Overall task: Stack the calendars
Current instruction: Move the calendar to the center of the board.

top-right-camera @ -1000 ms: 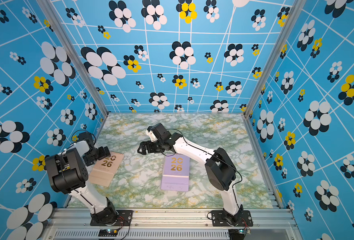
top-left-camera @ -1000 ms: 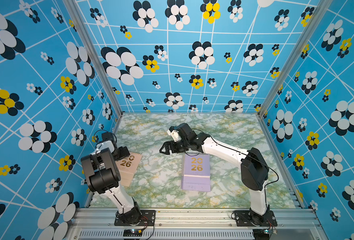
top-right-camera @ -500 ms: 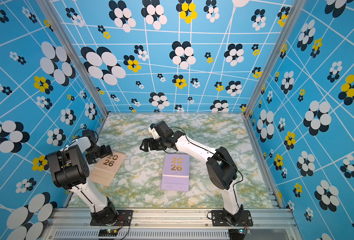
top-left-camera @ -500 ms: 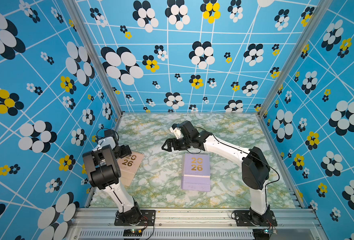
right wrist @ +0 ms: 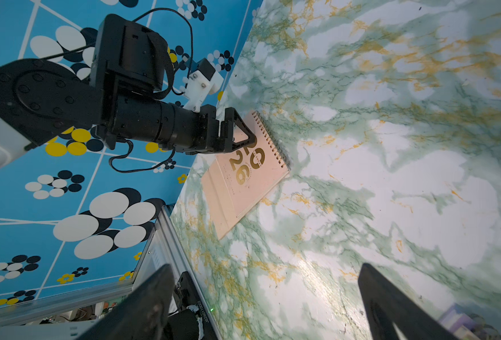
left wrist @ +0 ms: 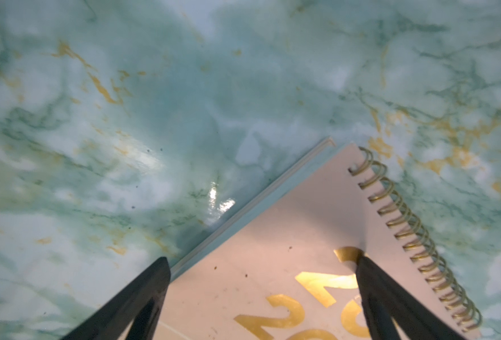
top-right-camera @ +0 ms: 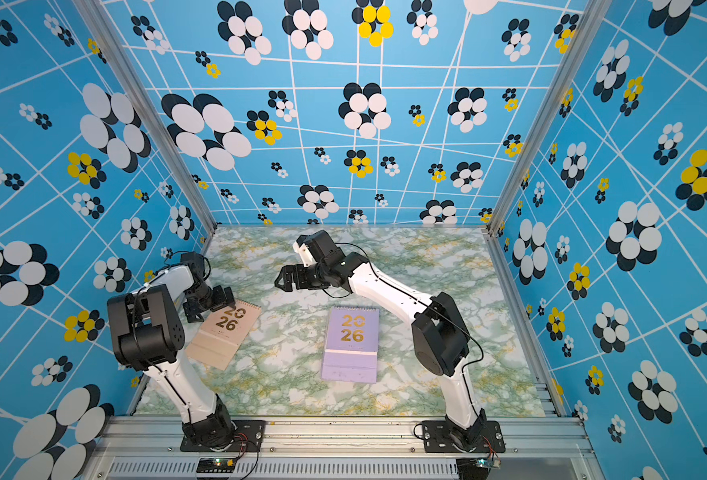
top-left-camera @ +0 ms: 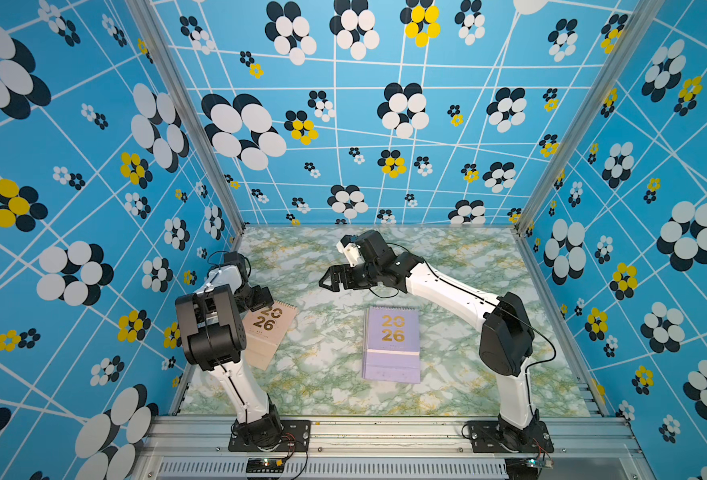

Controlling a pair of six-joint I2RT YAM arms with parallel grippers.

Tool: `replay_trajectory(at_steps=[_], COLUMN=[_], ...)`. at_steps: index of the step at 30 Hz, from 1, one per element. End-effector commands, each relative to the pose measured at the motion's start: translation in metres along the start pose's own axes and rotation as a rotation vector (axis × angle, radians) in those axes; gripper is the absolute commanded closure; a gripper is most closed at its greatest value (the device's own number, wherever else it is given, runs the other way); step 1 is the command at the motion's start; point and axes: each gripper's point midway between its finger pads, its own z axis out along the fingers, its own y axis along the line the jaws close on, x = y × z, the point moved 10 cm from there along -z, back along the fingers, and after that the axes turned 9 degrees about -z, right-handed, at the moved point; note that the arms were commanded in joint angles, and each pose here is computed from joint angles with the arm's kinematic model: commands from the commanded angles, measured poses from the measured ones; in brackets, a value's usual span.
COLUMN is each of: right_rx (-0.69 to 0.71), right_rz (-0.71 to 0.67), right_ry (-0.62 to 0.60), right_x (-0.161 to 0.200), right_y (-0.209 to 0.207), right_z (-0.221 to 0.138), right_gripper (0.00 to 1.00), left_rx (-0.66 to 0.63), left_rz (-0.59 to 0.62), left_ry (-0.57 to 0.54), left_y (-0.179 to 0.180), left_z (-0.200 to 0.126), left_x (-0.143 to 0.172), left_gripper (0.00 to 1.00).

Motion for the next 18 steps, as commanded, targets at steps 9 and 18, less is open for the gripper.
replay_trajectory(at_steps=[9, 18], right_rx=[-0.057, -0.037], right_rz=[0.065, 0.156], right_ry=[0.157, 0.205], right_x=[0.026, 0.037], right_y=[0.018, 0.009], right_z=[0.067, 0.101], right_gripper=[0.02, 0.02], left_rx=[0.053, 0.162], left_rz=[-0.058, -0.106], left_ry=[0.072, 0.068], left_y=[-0.032, -0.046], left_z=[0.025, 0.03], left_x=[0.004, 0.014], left_gripper=[0.01, 0.01])
